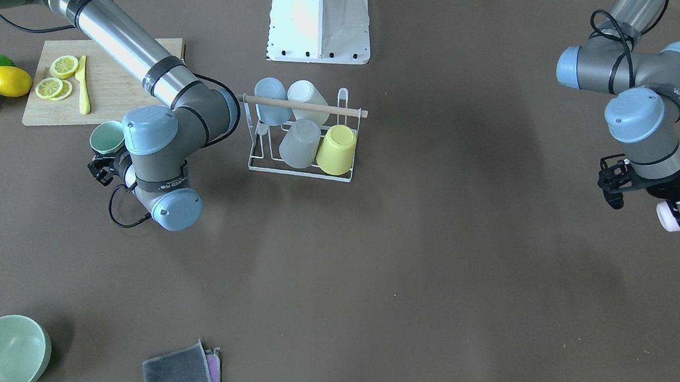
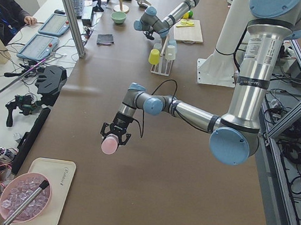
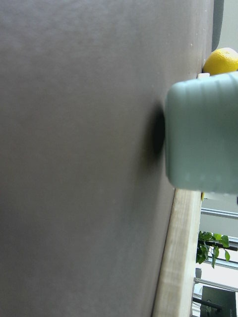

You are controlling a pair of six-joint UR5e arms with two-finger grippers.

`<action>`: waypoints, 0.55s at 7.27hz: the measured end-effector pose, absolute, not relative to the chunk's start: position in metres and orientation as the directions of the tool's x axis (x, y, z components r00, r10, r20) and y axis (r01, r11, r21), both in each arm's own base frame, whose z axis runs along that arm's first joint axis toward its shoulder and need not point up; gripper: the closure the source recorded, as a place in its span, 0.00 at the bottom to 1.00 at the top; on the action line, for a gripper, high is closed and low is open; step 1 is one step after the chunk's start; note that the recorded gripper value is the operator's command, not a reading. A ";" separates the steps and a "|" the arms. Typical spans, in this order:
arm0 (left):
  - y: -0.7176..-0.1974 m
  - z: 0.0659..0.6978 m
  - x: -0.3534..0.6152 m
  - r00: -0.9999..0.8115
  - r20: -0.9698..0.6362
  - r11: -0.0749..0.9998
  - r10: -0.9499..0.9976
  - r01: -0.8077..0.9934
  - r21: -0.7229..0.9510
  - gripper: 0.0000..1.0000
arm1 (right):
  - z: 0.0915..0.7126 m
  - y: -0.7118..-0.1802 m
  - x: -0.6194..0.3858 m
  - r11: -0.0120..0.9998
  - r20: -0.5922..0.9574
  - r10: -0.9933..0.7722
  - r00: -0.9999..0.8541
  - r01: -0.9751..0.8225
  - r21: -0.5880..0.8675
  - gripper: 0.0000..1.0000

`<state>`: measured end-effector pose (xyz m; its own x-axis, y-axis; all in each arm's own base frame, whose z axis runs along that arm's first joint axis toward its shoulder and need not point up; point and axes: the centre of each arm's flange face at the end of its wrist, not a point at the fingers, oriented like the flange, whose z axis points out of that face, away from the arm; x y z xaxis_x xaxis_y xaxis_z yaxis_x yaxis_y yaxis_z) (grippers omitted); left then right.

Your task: Place cup on cup holder

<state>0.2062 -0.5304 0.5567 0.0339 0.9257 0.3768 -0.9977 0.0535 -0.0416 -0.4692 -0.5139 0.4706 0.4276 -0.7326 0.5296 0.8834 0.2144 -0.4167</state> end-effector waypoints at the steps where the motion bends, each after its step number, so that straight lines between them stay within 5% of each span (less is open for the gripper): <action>1: -0.528 0.531 0.202 0.053 0.413 0.061 0.909 -0.998 -0.007 0.40 | 0.470 -0.512 -0.463 0.215 0.528 -0.737 0.421 0.887 -0.408 0.55; 4: -0.513 0.457 0.173 0.125 0.511 0.086 0.850 -0.991 0.100 0.48 | 0.451 -0.519 -0.439 0.239 0.522 -0.738 0.427 0.889 -0.390 0.55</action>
